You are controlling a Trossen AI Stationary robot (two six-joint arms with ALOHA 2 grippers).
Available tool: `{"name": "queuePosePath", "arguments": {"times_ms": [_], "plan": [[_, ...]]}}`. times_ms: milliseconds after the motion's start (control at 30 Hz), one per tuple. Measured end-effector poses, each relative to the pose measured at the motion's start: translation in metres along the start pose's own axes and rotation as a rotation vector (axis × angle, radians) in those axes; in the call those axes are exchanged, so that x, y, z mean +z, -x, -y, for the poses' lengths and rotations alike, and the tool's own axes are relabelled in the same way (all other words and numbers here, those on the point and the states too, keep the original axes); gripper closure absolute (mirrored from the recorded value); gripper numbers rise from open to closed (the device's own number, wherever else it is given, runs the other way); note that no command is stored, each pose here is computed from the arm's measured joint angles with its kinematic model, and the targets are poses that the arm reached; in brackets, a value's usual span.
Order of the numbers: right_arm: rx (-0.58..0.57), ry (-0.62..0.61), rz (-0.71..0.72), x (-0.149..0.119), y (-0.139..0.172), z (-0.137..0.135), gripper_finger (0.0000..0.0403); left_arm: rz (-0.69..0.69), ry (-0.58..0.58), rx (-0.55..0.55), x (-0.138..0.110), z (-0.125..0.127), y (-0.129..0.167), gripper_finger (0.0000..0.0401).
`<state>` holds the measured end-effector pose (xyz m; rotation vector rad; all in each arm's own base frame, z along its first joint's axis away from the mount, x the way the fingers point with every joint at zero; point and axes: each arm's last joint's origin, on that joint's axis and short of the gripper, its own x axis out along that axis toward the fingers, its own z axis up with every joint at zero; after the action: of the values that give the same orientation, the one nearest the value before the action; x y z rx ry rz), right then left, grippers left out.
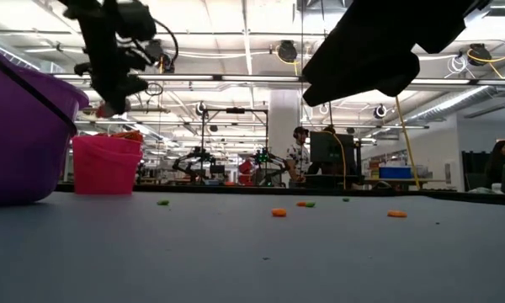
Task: Organize candy in baskets
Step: Put the orange chocolate into the pink bucket, then put the red candy into the green bucket
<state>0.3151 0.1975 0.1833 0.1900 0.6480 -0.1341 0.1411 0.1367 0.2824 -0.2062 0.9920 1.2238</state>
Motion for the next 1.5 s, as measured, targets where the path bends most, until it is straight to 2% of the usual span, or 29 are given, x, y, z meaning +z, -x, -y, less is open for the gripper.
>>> {"name": "queuePosePath", "arguments": {"times_ms": [100,400,533,900,1000,1133,1300,1500], "plan": [[0.001,-0.015,0.001,0.0,0.0,0.0,0.0232,-0.075,-0.02,0.02,0.003,-0.001,-0.019,0.0354],[0.012,-0.017,-0.001,-0.002,0.002,-0.004,0.0232,-0.283,-0.115,-0.088,-0.002,0.009,-0.049,0.0354],[0.013,-0.033,-0.002,-0.003,0.003,-0.004,0.0232,-0.308,-0.17,-0.092,-0.002,0.013,-0.056,0.0354],[0.018,-0.005,-0.002,-0.005,0.004,-0.007,0.0232,-0.327,-0.183,-0.107,-0.003,0.015,-0.06,0.0352],[0.018,-0.002,-0.001,-0.005,0.005,-0.007,0.0232,-0.334,-0.186,-0.091,-0.004,0.015,-0.06,0.0332],[0.018,0.009,-0.001,-0.005,0.005,-0.007,0.0232,-0.34,-0.193,-0.073,-0.003,0.014,-0.058,0.0285],[0.018,0.022,-0.001,-0.005,0.004,-0.007,0.0232,-0.361,-0.204,-0.09,0.003,0.007,-0.043,0.0236],[0.018,-0.002,-0.003,-0.004,0.004,-0.006,0.0232,-0.219,-0.162,-0.12,0.019,-0.005,-0.005,0.0218]]}}
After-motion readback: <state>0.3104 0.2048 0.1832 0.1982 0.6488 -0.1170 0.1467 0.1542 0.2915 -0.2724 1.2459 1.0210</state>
